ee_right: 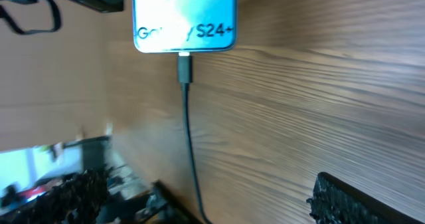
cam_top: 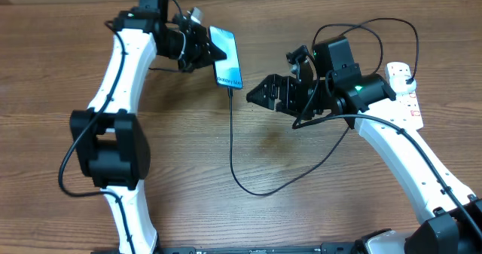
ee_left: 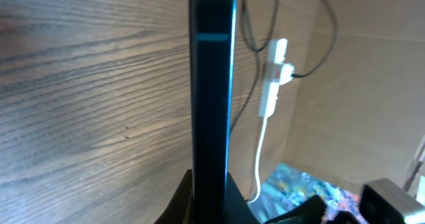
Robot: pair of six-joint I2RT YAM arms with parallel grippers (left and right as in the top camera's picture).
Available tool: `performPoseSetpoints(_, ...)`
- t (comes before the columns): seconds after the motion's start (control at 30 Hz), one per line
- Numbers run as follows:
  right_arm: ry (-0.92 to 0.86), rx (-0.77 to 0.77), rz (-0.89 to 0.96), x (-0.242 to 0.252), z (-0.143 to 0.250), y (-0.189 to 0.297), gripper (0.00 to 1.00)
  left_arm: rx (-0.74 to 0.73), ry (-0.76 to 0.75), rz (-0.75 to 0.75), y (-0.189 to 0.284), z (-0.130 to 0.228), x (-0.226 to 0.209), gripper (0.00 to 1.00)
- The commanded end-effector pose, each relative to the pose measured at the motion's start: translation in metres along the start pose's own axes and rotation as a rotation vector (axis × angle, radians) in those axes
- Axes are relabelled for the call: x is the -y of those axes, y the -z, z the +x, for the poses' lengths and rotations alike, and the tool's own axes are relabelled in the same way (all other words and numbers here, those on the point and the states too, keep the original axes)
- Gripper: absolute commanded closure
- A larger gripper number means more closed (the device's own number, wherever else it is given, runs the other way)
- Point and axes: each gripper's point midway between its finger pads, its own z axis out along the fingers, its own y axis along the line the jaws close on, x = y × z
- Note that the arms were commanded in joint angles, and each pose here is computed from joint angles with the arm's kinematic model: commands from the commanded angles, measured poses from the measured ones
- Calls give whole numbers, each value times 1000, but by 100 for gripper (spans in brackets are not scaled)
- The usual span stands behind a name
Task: Plug charger to phone and switch on socket
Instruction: 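Release the plug and lower the phone flat onto the table with the left gripper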
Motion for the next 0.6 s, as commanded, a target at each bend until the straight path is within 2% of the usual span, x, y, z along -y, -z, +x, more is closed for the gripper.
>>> performPoseSetpoints(0.0, 12, 44, 115, 20, -7, 3, 0, -40, -71, 10, -18, 2, -5, 96)
performPoseSetpoints(0.3, 33, 31, 120, 21, -4, 3, 0, -71, -156, 50, -37, -1, -16, 96)
performPoseSetpoints(0.57, 34, 32, 121, 21, -4, 3, 0, -108, -102, 30, -58, -3, -45, 96)
